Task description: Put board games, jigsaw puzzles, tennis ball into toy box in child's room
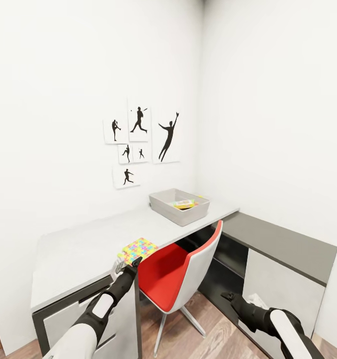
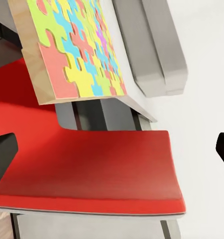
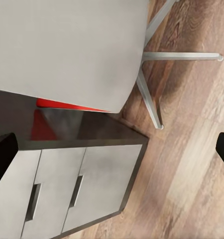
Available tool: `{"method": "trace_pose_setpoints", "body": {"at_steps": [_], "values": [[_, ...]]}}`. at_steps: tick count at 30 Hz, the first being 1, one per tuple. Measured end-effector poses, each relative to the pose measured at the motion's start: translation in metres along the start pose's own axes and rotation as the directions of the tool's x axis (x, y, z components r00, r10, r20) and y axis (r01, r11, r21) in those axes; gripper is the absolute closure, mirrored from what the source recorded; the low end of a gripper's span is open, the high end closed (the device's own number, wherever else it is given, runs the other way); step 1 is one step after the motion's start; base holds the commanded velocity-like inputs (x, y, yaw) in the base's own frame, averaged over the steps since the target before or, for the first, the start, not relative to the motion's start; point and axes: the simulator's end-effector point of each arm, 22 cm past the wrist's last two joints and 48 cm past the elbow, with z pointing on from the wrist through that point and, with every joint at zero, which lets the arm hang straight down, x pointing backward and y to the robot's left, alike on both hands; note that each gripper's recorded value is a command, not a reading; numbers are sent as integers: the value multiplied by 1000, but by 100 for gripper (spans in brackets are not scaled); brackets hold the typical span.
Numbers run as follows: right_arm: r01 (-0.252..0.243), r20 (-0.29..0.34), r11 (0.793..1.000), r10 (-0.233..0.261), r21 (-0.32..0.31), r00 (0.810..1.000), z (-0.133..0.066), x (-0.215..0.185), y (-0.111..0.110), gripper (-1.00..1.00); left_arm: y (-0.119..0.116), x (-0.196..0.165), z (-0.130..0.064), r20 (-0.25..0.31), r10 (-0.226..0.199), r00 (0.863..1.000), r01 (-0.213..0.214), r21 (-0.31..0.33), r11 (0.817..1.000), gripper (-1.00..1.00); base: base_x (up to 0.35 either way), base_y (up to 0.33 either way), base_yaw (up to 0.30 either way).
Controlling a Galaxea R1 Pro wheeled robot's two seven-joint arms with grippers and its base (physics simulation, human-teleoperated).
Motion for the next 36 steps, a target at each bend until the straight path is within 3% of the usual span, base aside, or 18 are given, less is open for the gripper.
{"method": "trace_pose_setpoints", "body": {"at_steps": [36], "values": [[0, 0, 1000, 0, -1, 1000, 5, 4, -6, -100, 7, 3, 0, 3, -6, 1000, 6, 6, 1000, -100, 2, 0, 0]]}}
